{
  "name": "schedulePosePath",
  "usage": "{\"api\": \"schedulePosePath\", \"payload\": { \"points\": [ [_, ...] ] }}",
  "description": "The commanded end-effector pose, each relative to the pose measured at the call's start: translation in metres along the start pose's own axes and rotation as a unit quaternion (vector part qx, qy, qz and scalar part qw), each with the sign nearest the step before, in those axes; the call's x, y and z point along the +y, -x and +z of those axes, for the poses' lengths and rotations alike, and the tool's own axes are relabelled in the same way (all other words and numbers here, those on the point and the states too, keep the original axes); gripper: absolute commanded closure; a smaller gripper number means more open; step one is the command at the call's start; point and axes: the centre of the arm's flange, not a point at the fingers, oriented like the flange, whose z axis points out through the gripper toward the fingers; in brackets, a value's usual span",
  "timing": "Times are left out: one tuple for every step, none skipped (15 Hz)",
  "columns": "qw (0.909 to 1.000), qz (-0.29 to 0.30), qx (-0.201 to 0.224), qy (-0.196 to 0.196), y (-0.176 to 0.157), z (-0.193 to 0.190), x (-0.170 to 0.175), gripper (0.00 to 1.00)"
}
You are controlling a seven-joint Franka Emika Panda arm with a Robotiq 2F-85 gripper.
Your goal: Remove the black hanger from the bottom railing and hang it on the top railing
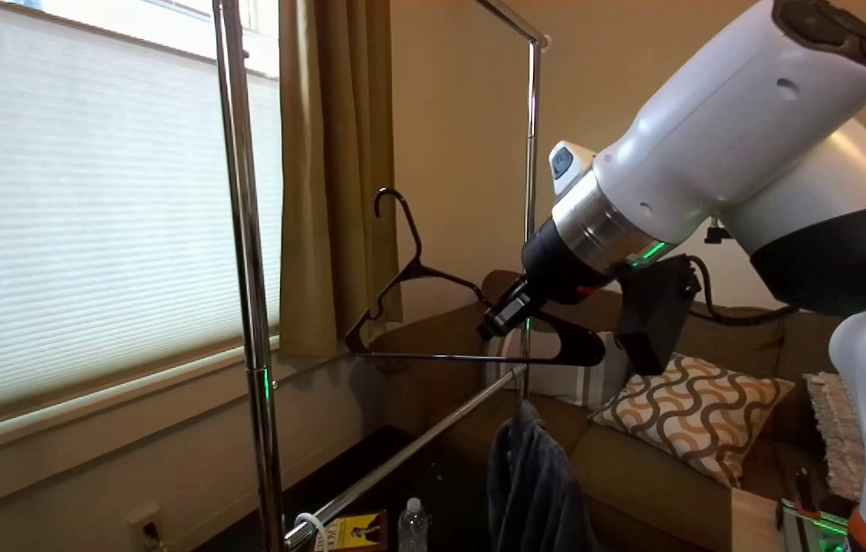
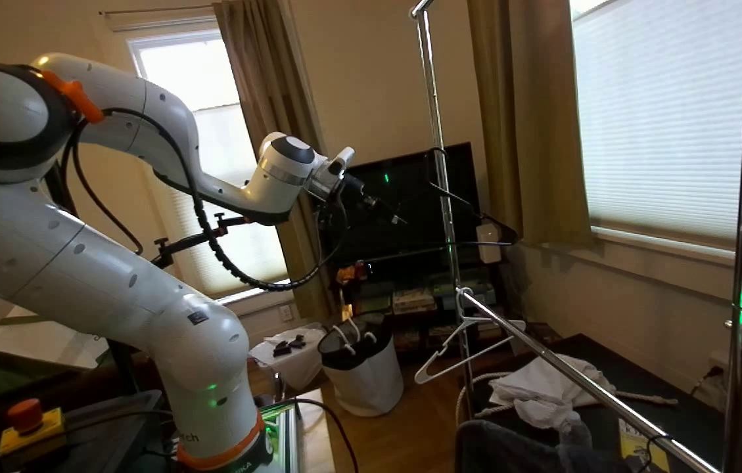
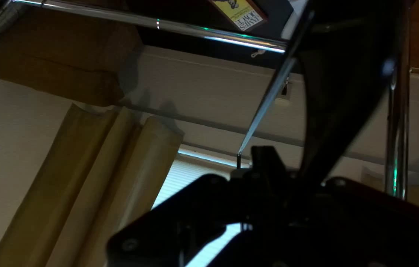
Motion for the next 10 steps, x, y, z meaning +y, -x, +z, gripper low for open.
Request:
{"api": "schedulePosePath", "payload": {
  "points": [
    [1.0000,-0.003,0.001,-0.001,0.001,-0.001,0.002,0.99],
    [0.9999,-0.009,0.003,-0.013,-0.002,0.005,-0.014,0.99],
    [0.9986,-0.018,0.036,-0.035,-0.015,-0.008,-0.015,0.99],
    [0.9967,-0.024,0.057,-0.053,-0.021,-0.018,-0.011,0.99],
    [0.9945,-0.026,0.075,-0.068,-0.028,-0.028,-0.005,0.99],
    [0.9926,-0.018,0.090,-0.079,-0.035,-0.037,0.004,0.99],
    [0.9909,-0.013,0.104,-0.084,-0.041,-0.044,0.013,0.99],
    [0.9891,-0.010,0.116,-0.091,-0.048,-0.051,0.024,0.99],
    [0.9876,-0.004,0.124,-0.096,-0.055,-0.056,0.039,0.99],
    [0.9863,0.000,0.127,-0.105,-0.062,-0.061,0.054,0.99]
  ]
}}
